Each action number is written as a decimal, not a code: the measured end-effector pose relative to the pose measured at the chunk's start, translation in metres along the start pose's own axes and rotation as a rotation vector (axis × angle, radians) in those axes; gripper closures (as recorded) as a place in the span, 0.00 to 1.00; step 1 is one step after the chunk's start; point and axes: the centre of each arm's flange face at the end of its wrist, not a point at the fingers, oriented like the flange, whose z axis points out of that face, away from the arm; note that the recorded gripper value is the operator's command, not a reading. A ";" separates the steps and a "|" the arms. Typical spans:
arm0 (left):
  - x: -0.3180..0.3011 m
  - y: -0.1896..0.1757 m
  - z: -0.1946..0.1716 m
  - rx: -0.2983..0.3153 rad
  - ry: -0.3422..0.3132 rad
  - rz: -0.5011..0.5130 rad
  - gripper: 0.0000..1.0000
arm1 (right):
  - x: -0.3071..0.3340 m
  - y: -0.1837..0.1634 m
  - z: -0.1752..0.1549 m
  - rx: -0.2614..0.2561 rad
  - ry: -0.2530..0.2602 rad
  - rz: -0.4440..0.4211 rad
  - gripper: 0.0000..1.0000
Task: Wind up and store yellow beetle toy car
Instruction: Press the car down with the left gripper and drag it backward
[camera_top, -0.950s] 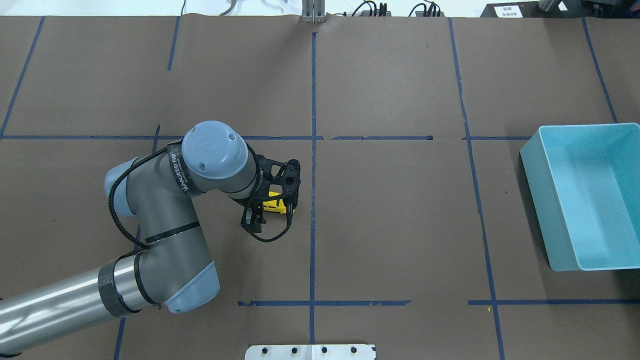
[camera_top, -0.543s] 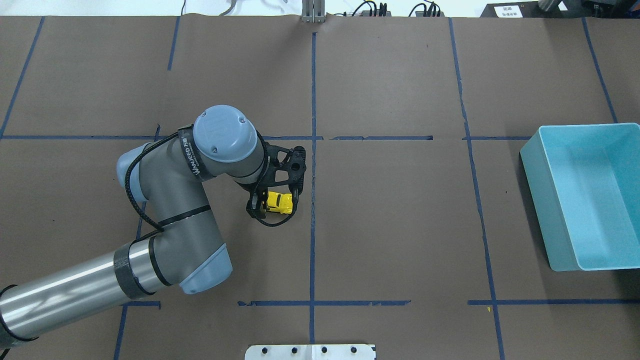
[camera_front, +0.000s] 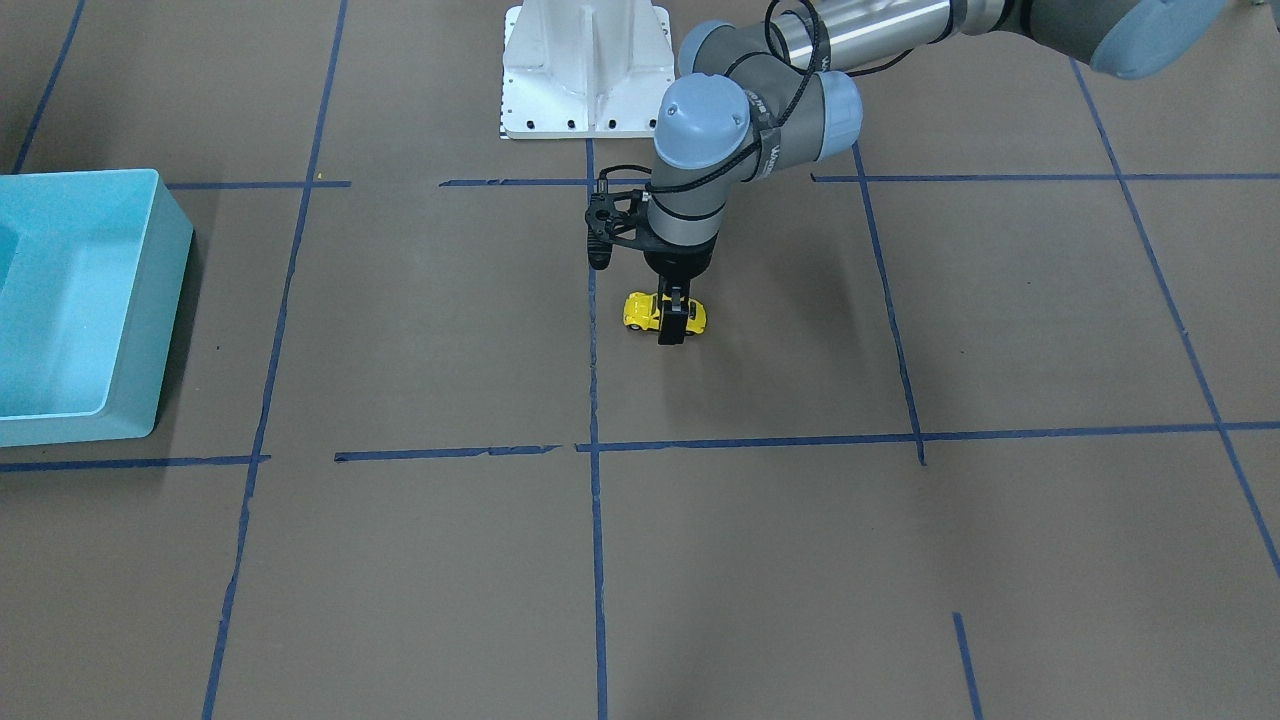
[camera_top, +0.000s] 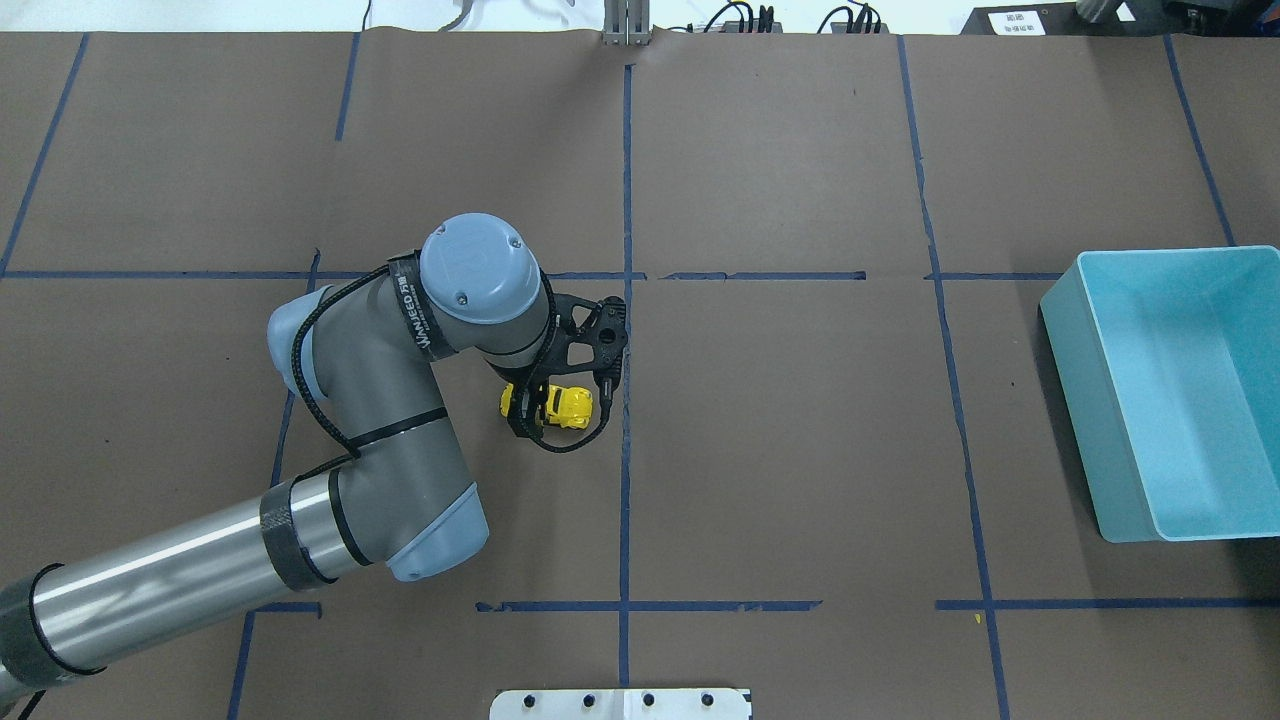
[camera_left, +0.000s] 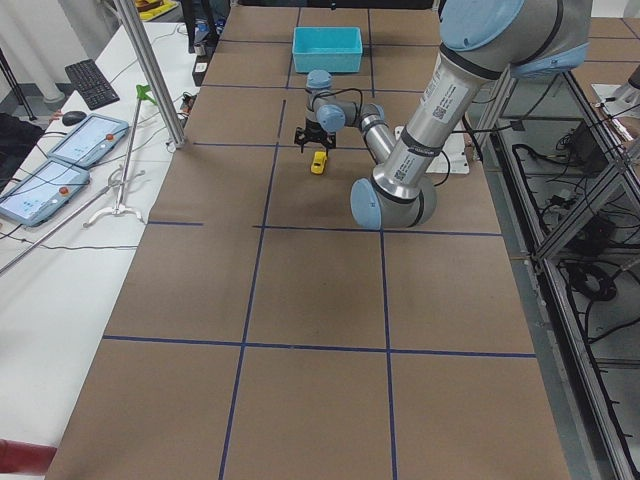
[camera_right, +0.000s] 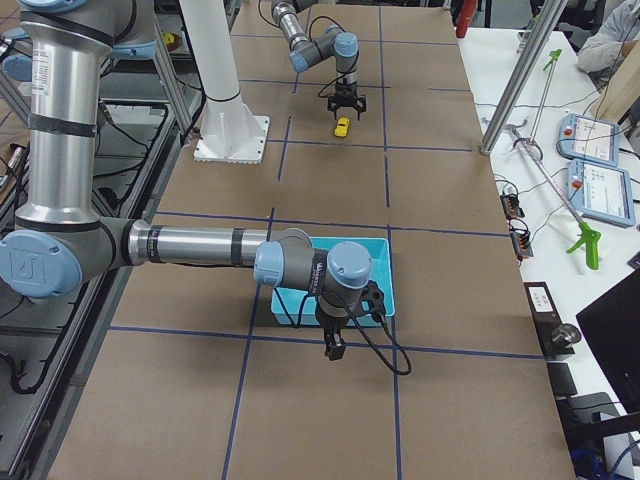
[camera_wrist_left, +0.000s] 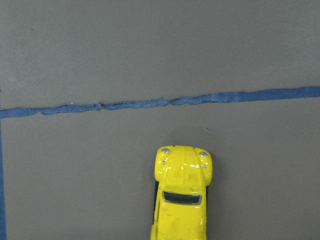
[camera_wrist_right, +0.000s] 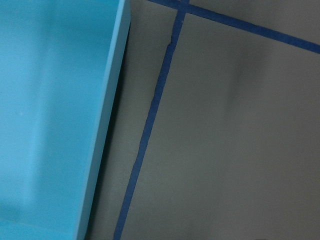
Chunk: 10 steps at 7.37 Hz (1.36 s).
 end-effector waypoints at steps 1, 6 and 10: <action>0.005 -0.003 0.004 0.000 0.008 0.004 0.01 | 0.001 0.000 0.001 -0.002 0.000 0.001 0.00; 0.018 -0.007 0.019 -0.015 0.031 0.016 0.01 | 0.002 0.001 0.002 -0.005 -0.001 0.004 0.00; 0.015 -0.003 0.023 -0.027 0.032 0.014 0.04 | 0.002 0.001 0.003 -0.005 -0.001 0.004 0.00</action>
